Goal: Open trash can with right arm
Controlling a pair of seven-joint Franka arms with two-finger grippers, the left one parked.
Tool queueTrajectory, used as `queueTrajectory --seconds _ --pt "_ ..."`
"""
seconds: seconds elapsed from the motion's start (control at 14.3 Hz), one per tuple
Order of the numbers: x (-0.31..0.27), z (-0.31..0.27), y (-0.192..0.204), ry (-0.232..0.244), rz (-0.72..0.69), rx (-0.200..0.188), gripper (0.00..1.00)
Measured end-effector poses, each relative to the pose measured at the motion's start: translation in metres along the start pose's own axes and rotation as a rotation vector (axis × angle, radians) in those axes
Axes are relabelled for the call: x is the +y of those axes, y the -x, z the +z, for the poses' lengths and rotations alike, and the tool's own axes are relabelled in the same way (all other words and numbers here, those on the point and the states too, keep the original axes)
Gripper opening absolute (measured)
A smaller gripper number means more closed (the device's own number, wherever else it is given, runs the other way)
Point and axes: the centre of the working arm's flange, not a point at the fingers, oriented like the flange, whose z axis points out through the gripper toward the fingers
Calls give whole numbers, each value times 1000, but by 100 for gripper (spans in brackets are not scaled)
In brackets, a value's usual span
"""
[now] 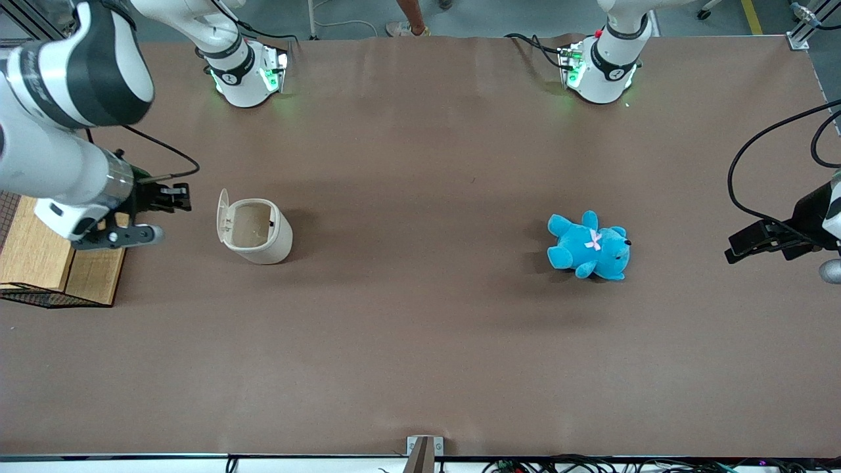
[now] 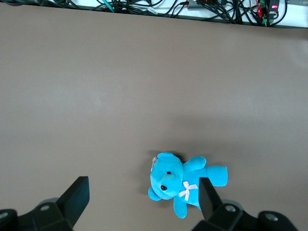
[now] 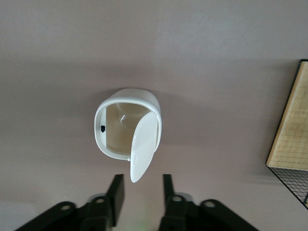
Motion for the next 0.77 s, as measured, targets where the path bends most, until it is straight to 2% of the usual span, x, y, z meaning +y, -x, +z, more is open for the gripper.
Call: queueTrajectory --seconds 0.21,0.42,0.56,0.77 --pt "17 -35 2 -3 28 82 75" --pt "29 -74 16 -5 47 160 100" --pt "38 -97 33 -7 63 202 100" --pt "43 -116 50 -8 72 230 100"
